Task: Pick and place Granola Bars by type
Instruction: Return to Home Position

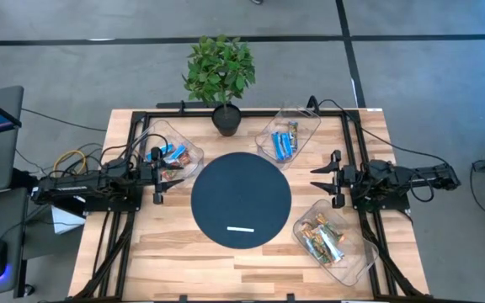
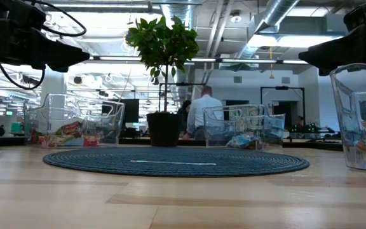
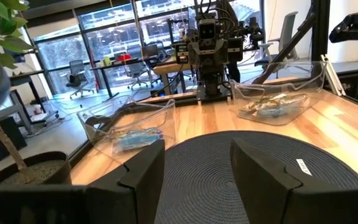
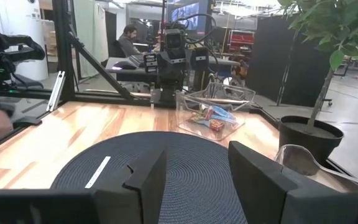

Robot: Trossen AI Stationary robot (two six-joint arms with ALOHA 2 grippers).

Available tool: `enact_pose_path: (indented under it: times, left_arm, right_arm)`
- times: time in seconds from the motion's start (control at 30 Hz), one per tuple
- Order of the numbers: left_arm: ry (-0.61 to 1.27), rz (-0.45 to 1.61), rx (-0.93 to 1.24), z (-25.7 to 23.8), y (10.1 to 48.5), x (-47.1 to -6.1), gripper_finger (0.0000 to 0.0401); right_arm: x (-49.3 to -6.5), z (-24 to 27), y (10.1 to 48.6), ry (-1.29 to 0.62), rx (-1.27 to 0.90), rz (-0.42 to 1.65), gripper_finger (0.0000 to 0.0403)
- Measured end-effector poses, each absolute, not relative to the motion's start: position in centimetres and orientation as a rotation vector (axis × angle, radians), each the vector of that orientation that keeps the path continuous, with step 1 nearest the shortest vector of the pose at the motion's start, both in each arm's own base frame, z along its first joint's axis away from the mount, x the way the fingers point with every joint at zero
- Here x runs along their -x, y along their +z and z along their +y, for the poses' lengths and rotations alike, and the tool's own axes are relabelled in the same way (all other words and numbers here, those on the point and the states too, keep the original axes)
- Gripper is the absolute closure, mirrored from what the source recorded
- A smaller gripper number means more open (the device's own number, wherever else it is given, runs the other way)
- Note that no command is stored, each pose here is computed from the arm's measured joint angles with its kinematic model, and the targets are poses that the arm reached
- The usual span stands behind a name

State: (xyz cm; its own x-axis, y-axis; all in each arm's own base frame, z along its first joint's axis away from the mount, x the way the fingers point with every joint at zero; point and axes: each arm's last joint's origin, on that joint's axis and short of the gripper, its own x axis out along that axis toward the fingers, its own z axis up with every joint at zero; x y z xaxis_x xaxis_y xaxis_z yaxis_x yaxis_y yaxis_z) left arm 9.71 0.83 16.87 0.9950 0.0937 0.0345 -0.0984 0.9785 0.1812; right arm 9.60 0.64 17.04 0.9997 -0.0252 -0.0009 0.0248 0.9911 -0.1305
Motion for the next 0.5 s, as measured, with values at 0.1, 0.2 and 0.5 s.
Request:
enact_pose_path:
  times: [0.1, 0.2, 0.5]
  left_arm:
    - [0.096, -0.026, -0.174, 0.83, 16.86, -9.72, 0.0224]
    - [0.096, -0.026, -0.182, 0.83, 16.86, -9.72, 0.0224]
    - [0.096, -0.025, -0.181, 0.83, 16.85, -9.72, 0.0224]
  right_arm:
    - [-9.6, 0.64, 17.04, -0.025, 0.131, 0.003, 0.0237]
    - [-9.6, 0.64, 17.04, -0.025, 0.131, 0.003, 0.0237]
    - [-9.6, 0.64, 17.04, -0.025, 0.131, 0.003, 0.0237]
